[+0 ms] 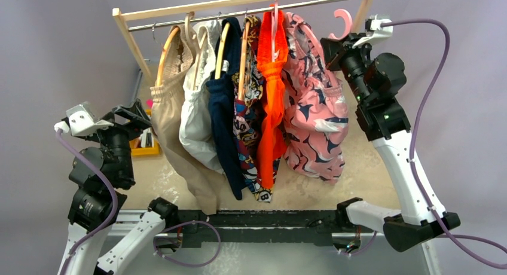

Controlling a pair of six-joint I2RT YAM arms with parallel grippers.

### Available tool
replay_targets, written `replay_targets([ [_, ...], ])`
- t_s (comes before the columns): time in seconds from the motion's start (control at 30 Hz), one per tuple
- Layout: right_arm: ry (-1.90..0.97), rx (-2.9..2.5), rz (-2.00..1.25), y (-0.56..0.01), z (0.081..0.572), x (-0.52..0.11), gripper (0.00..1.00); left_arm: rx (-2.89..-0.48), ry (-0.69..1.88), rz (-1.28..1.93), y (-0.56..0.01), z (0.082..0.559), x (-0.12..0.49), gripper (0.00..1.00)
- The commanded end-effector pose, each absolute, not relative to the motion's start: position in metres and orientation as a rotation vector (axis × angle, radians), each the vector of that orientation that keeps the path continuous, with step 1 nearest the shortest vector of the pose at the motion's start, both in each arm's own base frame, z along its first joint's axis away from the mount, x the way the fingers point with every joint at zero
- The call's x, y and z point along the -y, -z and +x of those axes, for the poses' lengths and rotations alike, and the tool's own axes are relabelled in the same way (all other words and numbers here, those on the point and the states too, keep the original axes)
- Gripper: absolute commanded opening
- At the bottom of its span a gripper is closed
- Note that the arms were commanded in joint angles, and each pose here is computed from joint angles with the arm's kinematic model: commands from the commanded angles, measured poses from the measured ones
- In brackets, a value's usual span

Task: Place the shorts on the hanger
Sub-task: Place the hanger on the clothesline.

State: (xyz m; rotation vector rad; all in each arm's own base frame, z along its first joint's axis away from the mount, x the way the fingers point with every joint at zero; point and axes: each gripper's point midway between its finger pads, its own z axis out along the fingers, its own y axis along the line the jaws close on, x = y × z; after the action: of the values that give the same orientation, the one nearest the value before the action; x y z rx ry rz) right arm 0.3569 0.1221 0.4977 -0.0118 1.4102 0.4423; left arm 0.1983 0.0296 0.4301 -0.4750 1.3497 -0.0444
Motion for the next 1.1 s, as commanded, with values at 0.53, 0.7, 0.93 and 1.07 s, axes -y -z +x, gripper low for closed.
replay_targets([
  [0.53,-0.570,-1.233,0.009,-0.538,0.317,-0.119,0.00,-1.384,-0.057,-0.670,-0.400,0.193,-0.052,0.82],
  [0.7,-0.578,-1.282,-0.033,-0.522,0.320,-0.127,0.00,-1.407,-0.065,-0.714,-0.380,0.191,-0.054,0.83],
  [0.93,-0.624,-1.238,0.014,-0.520,0.324,-0.129,0.00,-1.496,-0.128,-0.671,-0.358,0.192,-0.053,0.84],
  [1.07,-0.619,-1.219,0.035,-0.520,0.327,-0.126,0.00,-1.499,-0.171,-0.691,-0.351,0.183,-0.062,0.84],
])
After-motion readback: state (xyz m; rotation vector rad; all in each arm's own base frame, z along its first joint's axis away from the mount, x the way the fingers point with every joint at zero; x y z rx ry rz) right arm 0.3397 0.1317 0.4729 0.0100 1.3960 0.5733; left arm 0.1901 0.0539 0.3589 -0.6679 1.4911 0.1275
